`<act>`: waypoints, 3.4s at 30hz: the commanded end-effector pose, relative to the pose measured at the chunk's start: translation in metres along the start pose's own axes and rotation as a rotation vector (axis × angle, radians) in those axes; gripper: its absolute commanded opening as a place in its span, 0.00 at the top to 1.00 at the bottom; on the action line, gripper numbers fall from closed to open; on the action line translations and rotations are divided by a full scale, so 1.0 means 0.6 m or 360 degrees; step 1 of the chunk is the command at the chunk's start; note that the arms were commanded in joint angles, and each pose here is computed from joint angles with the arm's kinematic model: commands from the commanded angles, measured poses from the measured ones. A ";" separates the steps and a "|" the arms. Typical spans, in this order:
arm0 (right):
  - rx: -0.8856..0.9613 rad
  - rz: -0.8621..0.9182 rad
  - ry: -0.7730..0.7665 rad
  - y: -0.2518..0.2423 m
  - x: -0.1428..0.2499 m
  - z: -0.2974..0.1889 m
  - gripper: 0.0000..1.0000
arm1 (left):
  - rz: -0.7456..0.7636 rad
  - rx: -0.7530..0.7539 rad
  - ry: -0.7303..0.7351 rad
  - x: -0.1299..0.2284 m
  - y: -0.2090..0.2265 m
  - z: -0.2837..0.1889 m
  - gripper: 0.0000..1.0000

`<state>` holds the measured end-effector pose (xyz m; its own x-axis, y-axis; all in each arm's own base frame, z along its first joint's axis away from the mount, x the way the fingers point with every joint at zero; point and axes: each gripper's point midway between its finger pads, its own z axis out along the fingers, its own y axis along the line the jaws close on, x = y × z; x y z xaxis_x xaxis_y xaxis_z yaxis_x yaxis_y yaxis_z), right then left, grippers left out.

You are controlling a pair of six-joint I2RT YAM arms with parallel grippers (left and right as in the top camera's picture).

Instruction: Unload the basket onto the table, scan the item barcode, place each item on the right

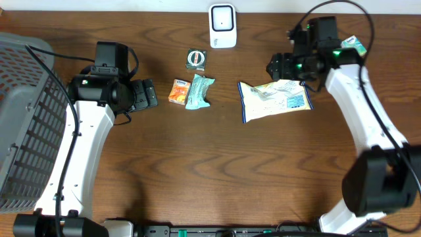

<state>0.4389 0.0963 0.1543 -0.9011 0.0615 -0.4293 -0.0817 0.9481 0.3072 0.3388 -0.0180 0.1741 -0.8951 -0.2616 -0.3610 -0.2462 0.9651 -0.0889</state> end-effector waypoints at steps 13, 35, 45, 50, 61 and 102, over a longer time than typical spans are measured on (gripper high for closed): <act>-0.0001 0.1029 0.0350 -0.053 0.164 0.099 0.01 | 0.0008 -0.0021 -0.0002 -0.002 0.003 0.001 0.02; -0.0152 0.1482 0.0120 -0.086 0.211 0.181 0.15 | 0.0008 -0.0021 -0.0002 -0.002 0.003 0.001 0.02; -0.0125 0.1400 0.0096 -0.106 0.215 0.213 0.59 | 0.0008 -0.0021 -0.0002 -0.002 0.003 0.001 0.02; -0.0318 0.0967 0.0003 -0.081 0.176 0.205 0.95 | 0.0008 -0.0021 -0.0002 -0.002 0.003 0.001 0.02; -0.0789 0.0202 -0.0261 0.033 0.052 0.097 0.99 | 0.0008 -0.0021 -0.0002 -0.002 0.003 0.001 0.03; 0.0182 -0.0440 -0.1106 0.074 -0.098 -0.025 0.99 | 0.0008 -0.0021 -0.0002 -0.002 0.003 0.001 0.03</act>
<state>0.4699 0.1592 0.2035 -0.4303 0.0701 -0.9000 -0.3368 0.9125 0.2321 0.3389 -0.0180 0.1741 -0.8950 -0.2616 -0.3613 -0.2462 0.9651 -0.0890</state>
